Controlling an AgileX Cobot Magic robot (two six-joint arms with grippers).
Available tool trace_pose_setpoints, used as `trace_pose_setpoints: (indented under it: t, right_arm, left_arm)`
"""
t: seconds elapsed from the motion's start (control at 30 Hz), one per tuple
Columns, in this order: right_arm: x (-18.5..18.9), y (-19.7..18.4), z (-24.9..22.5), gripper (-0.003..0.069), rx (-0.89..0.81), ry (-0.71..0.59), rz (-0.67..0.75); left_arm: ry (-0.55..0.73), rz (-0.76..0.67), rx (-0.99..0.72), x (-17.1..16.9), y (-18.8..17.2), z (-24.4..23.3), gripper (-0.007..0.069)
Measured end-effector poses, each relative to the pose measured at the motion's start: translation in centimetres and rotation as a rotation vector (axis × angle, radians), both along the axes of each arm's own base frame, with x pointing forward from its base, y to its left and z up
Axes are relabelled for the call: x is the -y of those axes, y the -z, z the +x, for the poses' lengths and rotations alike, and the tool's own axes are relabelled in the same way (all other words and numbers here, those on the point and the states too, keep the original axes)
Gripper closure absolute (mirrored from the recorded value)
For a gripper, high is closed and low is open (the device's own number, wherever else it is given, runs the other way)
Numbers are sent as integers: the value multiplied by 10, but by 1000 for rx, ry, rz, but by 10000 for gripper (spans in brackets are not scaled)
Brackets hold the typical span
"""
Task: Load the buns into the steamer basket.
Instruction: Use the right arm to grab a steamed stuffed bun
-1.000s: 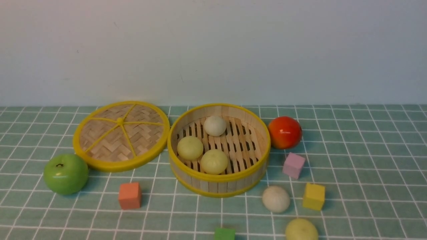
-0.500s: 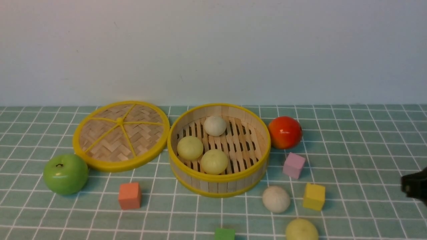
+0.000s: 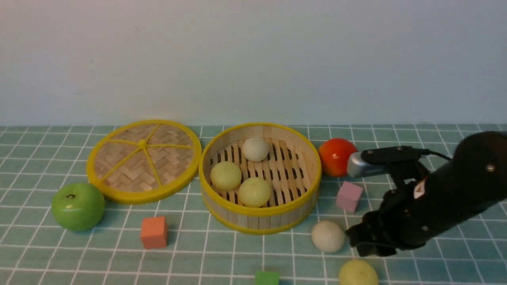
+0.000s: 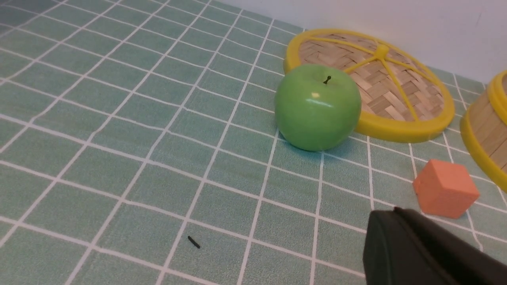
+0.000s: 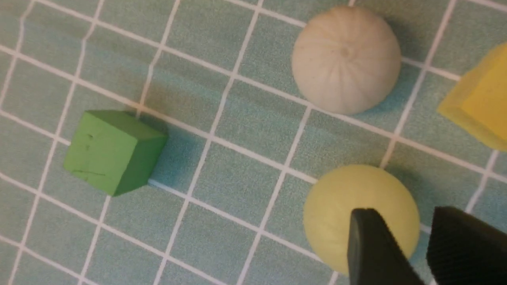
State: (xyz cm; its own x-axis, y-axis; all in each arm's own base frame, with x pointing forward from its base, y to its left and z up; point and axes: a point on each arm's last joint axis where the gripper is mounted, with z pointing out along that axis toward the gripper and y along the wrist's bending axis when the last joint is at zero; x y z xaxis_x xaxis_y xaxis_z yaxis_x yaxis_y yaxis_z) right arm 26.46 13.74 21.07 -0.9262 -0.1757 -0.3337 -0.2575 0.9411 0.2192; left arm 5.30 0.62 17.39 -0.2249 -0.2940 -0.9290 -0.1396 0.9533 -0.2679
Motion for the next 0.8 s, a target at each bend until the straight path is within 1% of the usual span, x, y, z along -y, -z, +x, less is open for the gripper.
trace_pose_setpoints:
  t: [0.13,0.33,0.43,0.5,0.53,0.6,0.67,0.73,0.8]
  right_arm:
    - [-10,16,7,417,-63,26,-55]
    - [-12,31,9,417,-128,36,-90]
    - [-12,38,10,433,-148,36,-101]
    - [-13,41,10,468,-157,36,-106]
    - [-13,41,10,474,-157,36,-106]
    - [-13,40,10,580,-165,34,-109]
    - [-13,35,10,639,-171,30,-109]
    - [-14,28,12,655,-171,23,-108]
    - [-20,-1,18,657,-147,-3,-73]
  left_arm:
    - [0,0,0,0,0,0,610]
    - [0,0,0,0,0,0,609]
    - [0,0,0,0,0,0,607]
    - [0,0,0,0,0,0,607]
    - [0,0,0,0,0,0,607]
    - [0,0,0,0,0,0,605]
    - [0,0,0,0,0,0,603]
    - [0,0,0,0,0,0,604]
    - [0,0,0,0,0,0,603]
